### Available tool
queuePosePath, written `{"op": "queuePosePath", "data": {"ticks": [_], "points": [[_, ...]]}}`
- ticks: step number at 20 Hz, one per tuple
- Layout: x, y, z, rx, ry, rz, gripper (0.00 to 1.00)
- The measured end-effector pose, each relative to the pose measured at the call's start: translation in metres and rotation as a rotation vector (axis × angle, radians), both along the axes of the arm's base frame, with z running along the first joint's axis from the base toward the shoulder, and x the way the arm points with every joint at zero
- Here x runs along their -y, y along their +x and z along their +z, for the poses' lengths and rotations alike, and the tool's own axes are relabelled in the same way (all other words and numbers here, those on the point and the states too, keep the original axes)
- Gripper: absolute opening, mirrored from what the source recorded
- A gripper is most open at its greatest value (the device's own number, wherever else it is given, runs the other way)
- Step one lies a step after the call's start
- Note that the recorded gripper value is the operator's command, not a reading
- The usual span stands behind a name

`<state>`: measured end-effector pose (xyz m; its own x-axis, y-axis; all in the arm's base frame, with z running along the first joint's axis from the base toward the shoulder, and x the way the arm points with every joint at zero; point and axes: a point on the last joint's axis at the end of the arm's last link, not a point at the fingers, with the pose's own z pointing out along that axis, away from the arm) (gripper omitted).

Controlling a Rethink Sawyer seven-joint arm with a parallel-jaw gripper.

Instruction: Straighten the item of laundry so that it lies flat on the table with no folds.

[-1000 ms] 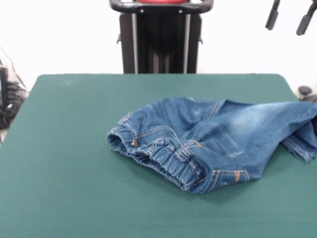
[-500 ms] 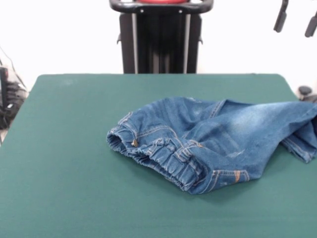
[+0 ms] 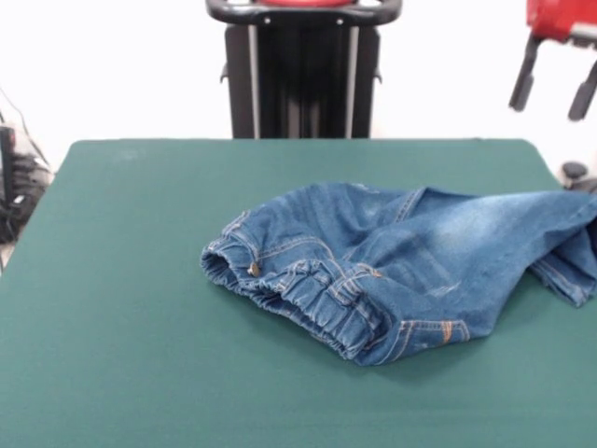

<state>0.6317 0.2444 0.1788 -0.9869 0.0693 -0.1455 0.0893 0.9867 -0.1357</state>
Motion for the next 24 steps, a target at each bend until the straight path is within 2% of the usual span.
{"op": "queuePosePath", "data": {"ticks": [5, 6, 8, 9, 16, 24], "points": [[0.031, 0.015, -0.030, 0.036, -0.009, -0.021, 1.00], [0.049, 0.021, -0.045, 0.042, -0.019, -0.029, 1.00], [0.058, 0.024, -0.053, 0.043, -0.023, -0.033, 1.00], [0.074, 0.028, -0.065, 0.037, -0.030, -0.043, 1.00], [0.123, 0.038, -0.105, -0.009, -0.029, -0.082, 1.00], [0.143, 0.034, -0.125, -0.037, -0.029, -0.076, 1.00]]}}
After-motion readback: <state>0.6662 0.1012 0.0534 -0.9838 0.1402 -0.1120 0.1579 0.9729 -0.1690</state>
